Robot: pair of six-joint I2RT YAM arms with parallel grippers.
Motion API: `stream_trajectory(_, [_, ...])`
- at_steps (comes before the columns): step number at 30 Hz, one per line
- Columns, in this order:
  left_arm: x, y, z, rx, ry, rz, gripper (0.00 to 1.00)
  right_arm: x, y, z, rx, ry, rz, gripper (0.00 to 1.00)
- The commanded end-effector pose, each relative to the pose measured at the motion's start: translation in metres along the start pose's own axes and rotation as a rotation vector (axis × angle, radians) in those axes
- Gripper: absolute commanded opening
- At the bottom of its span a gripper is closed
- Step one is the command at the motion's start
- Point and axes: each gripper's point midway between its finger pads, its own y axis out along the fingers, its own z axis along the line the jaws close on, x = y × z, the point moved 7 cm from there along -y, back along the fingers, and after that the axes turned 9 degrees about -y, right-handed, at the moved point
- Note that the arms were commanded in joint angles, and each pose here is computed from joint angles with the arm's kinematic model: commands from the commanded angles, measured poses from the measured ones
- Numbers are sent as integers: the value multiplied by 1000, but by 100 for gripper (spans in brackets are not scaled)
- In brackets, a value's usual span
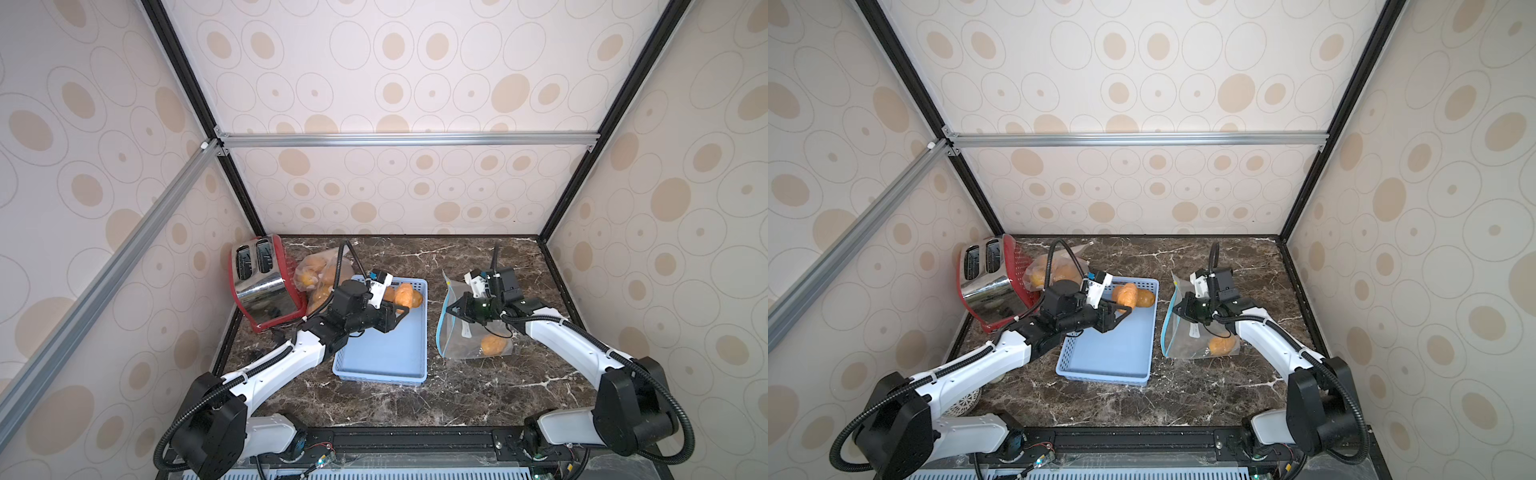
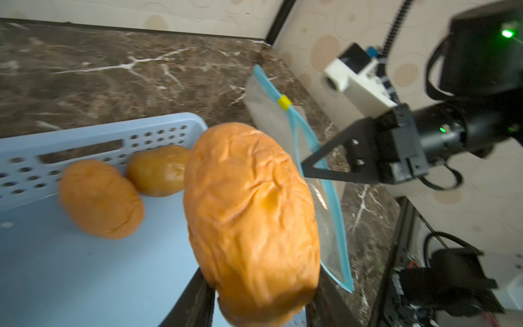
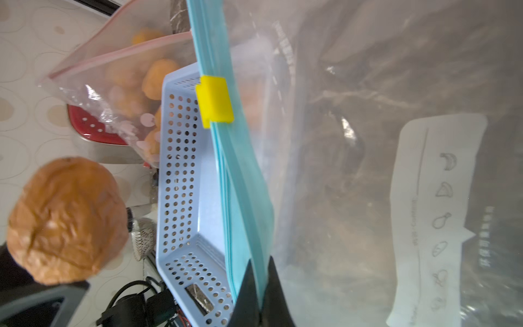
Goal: Put the potatoes into a zipper bag and zip it
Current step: Pick up the potato from the basket, then place the potato into the zipper food storage bag.
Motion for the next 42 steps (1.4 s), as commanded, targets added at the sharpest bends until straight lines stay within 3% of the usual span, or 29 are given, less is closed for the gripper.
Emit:
stream_trajectory(1, [2, 12, -40, -208, 96, 32, 45, 4, -5, 22, 91, -3, 26, 0])
stream_trajectory(11, [-12, 59, -52, -245, 124, 147, 44, 0, 2, 28, 109, -24, 61, 0])
stream_trajectory(24, [-30, 76, -11, 40, 62, 231, 44, 0, -7, 34, 104, -36, 53, 0])
stream_trajectory(32, [-35, 78, -11, 25, 70, 270, 43, 4, -5, 40, 142, -23, 50, 0])
stream_trajectory(42, [-28, 75, -32, -34, 175, 344, 44, 10, 0, 49, 151, -3, 69, 0])
